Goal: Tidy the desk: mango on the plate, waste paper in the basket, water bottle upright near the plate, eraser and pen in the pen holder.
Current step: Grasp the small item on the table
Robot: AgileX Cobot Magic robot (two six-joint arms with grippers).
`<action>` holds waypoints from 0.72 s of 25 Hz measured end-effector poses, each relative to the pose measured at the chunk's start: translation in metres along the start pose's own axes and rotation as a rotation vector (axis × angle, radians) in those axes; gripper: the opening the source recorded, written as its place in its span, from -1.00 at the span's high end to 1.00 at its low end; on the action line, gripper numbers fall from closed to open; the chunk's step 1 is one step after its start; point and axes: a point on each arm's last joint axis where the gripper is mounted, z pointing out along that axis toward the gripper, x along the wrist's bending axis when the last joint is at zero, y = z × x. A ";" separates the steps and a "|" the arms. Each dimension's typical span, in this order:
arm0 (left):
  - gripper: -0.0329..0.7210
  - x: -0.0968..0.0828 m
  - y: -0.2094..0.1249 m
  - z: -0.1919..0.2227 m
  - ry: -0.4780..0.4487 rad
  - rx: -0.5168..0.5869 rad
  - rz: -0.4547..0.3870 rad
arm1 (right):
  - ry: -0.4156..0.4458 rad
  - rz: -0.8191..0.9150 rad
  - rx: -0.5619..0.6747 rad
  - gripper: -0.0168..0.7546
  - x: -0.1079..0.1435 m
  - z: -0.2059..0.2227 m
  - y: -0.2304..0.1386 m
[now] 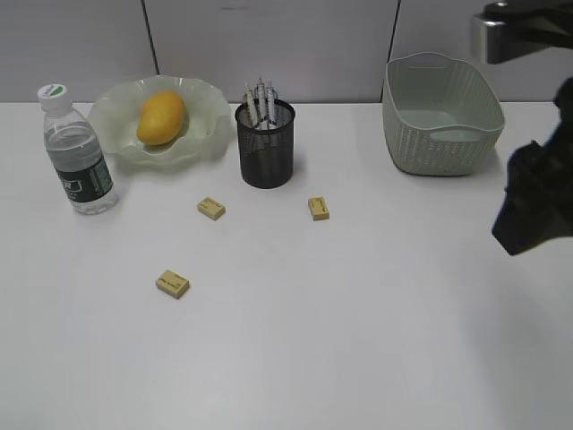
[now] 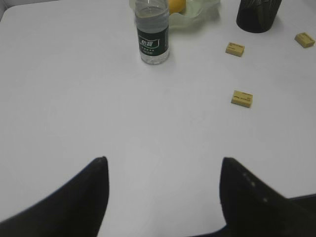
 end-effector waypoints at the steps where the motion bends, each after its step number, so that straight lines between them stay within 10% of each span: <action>1: -0.50 0.000 0.000 0.000 0.000 0.000 0.000 | -0.001 -0.001 -0.009 -0.30 0.000 -0.003 -0.009; 18: -0.49 0.000 0.000 0.000 0.000 0.000 0.000 | -0.019 0.012 -0.365 -0.32 -0.006 -0.023 -0.138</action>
